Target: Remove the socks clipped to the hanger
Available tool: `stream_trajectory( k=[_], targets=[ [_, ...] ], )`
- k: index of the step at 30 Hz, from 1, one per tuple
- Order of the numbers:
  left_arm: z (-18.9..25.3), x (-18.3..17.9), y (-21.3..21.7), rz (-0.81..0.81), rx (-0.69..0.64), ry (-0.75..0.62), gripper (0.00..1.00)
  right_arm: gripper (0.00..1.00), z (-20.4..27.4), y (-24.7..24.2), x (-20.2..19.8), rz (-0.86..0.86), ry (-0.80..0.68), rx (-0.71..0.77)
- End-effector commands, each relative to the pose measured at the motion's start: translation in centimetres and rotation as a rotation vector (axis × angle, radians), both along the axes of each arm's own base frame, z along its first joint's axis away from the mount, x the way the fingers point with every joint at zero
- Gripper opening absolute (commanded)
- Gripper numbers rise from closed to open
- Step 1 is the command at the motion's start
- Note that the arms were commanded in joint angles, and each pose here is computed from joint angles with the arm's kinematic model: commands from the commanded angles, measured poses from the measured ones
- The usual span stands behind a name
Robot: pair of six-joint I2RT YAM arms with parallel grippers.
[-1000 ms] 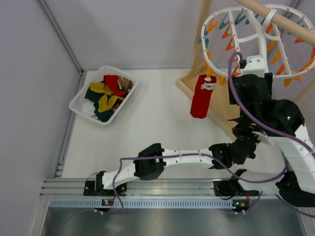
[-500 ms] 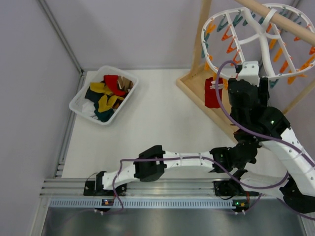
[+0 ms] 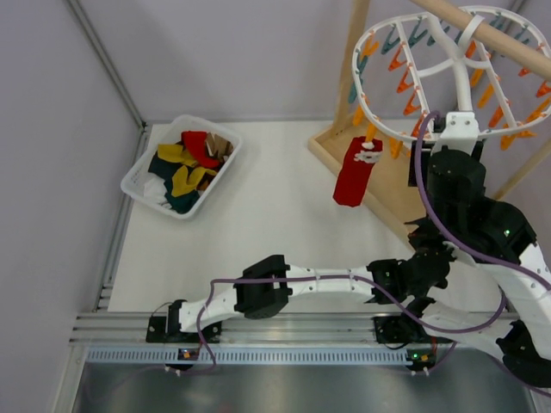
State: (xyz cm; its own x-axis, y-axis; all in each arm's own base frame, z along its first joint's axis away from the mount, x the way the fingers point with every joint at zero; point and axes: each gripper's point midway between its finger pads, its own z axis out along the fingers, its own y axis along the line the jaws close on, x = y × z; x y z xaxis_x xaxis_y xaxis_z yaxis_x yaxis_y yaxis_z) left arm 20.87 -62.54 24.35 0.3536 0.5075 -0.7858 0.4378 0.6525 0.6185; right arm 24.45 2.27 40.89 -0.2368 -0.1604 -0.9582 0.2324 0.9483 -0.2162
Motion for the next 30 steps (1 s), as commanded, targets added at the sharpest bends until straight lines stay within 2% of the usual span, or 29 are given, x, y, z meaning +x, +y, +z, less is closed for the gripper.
stream_trajectory(
  k=[1, 8, 13, 17, 25, 30],
  targets=[
    [2.0, -0.5, 0.5, -0.005, -0.053, 0.007, 0.0, 0.62, 1.8, -0.9, -1.3, 0.011, -0.047, 0.075],
    [1.5, -0.6, 0.7, -0.009, -0.048, 0.019, 0.0, 0.61, 1.6, -2.4, -2.0, -0.045, -0.044, 0.038],
    [1.9, -0.7, 0.7, -0.017, -0.063, 0.024, 0.0, 0.57, 0.3, -2.2, 0.4, -0.087, 0.01, -0.013],
    [2.1, -0.7, 0.9, -0.015, -0.072, 0.03, 0.0, 0.57, -0.7, -4.0, 2.2, -0.175, 0.047, -0.026],
    [2.4, -1.1, 1.0, -0.043, -0.088, 0.046, 0.0, 0.57, -0.9, -4.6, 4.5, -0.272, 0.0, -0.088],
    [2.5, -1.6, 1.1, -0.063, -0.089, 0.054, 0.0, 0.56, -0.5, -5.9, 4.7, -0.341, -0.049, -0.138]
  ],
)
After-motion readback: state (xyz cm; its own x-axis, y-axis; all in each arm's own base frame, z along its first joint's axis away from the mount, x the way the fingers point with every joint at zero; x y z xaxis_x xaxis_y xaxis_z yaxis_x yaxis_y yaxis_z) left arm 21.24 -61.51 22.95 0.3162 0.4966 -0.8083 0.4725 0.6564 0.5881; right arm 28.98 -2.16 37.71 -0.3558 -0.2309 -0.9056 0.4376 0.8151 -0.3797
